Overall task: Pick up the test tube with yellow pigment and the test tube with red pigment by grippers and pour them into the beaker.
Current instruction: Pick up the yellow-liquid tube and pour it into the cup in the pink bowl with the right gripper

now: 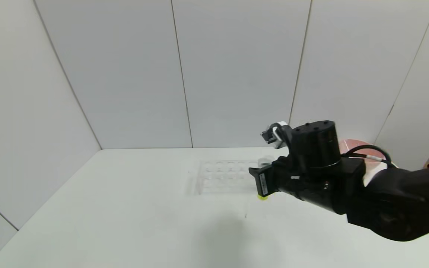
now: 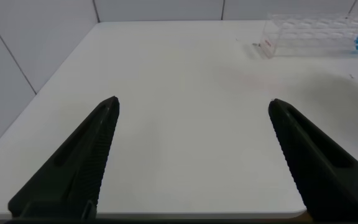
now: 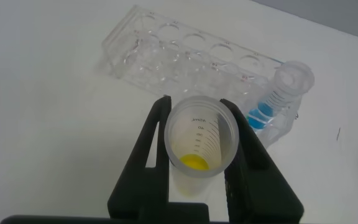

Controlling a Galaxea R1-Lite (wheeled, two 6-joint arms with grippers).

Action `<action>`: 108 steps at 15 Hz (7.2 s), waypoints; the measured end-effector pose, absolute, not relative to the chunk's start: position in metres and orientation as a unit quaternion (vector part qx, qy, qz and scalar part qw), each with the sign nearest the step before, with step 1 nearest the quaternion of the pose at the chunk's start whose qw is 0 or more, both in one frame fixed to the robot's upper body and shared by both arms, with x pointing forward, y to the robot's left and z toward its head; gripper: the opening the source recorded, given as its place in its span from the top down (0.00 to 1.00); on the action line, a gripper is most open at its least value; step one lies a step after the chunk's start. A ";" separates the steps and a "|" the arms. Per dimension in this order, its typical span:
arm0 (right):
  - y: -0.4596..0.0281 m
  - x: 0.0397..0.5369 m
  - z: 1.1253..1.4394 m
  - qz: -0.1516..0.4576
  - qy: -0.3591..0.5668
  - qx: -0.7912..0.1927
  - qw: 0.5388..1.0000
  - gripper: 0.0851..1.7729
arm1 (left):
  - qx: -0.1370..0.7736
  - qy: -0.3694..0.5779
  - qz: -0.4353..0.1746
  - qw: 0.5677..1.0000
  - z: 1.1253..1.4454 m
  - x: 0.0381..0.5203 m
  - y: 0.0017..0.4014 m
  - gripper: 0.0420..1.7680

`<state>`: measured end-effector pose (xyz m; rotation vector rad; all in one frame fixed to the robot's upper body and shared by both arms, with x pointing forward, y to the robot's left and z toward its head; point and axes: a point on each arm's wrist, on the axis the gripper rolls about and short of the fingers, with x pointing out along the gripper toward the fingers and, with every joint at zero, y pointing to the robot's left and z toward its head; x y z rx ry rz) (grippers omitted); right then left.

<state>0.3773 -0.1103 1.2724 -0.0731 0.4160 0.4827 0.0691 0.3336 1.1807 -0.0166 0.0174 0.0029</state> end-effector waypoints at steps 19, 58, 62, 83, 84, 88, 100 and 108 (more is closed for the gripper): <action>-0.380 0.375 1.323 0.335 0.186 -0.076 0.921 0.72 | -0.008 0.009 0.001 1.000 1.181 0.069 0.334 0.03; -0.408 0.503 1.325 0.336 0.244 -0.426 0.804 0.72 | -0.008 0.009 0.001 1.000 1.181 0.069 0.334 0.03; -0.400 0.505 1.325 0.328 0.253 -0.447 0.793 0.72 | -0.008 0.009 0.001 1.000 1.181 0.069 0.334 0.03; -0.391 0.503 1.328 0.332 0.253 -0.473 0.776 0.72 | -0.008 0.009 0.001 1.000 1.181 0.069 0.334 0.03; -0.391 0.503 1.328 0.333 0.252 -0.478 0.773 0.72 | -0.008 0.009 0.001 1.000 1.181 0.069 0.334 0.03; -0.391 0.503 1.328 0.328 0.260 -0.495 0.761 0.72 | -0.008 0.009 0.001 1.000 1.181 0.069 0.334 0.03; -0.371 0.500 1.337 0.290 0.290 -0.560 0.720 0.72 | -0.008 0.009 0.001 1.000 1.181 0.069 0.334 0.03; -0.362 0.501 1.336 0.268 0.315 -0.591 0.693 0.72 | -0.008 0.009 0.001 1.000 1.181 0.069 0.334 0.03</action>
